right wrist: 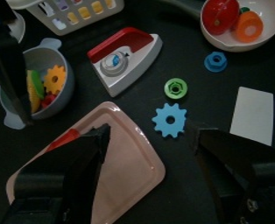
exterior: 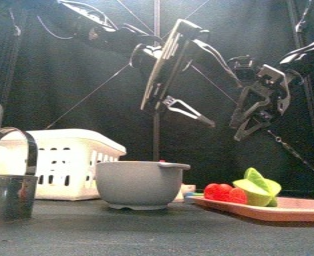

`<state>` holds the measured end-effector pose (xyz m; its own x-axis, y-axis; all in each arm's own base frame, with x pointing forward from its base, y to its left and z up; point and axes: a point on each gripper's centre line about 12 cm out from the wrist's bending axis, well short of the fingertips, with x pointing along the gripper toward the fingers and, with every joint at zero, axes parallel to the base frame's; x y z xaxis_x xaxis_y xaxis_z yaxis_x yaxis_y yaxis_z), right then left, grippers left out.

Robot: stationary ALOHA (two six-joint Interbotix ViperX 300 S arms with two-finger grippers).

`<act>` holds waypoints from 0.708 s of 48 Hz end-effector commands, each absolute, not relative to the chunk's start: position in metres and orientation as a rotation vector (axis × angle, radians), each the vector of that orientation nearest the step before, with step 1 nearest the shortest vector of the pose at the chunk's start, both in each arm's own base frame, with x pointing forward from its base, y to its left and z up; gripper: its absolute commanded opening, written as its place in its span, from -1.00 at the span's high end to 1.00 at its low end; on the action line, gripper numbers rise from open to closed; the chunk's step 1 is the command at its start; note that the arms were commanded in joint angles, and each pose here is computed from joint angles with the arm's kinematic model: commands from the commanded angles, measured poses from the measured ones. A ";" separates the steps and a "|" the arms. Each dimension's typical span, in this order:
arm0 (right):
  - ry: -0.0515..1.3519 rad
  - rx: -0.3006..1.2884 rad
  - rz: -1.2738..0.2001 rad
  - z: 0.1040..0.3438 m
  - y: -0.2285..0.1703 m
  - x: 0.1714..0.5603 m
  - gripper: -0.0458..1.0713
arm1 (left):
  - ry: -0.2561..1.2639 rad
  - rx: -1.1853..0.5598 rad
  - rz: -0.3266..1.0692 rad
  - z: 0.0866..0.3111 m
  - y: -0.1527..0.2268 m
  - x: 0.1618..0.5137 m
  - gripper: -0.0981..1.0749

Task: Grab cleaver

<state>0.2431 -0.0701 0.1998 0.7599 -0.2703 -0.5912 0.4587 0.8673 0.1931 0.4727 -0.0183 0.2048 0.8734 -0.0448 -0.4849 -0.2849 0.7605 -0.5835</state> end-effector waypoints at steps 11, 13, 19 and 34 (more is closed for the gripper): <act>0.571 0.374 -0.450 0.201 -0.083 0.246 -0.84 | 0.429 -0.545 0.072 0.252 -0.015 0.417 -0.90; 0.567 0.384 -0.456 0.202 -0.084 0.247 -0.84 | 0.433 -0.516 0.068 0.252 -0.015 0.411 -0.90; 0.541 0.426 -0.473 0.208 -0.091 0.254 -0.84 | 0.440 -0.422 0.084 0.249 0.000 0.389 -0.90; 0.597 0.519 -0.694 0.220 -0.139 0.259 -0.84 | 0.383 -0.348 0.391 0.253 0.116 0.327 -0.90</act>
<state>0.2588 -0.1267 0.2110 0.6618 -0.3977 -0.6355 0.6672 0.6990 0.2574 0.3400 0.0832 0.2431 0.8675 0.2107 -0.4505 -0.3721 0.8760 -0.3069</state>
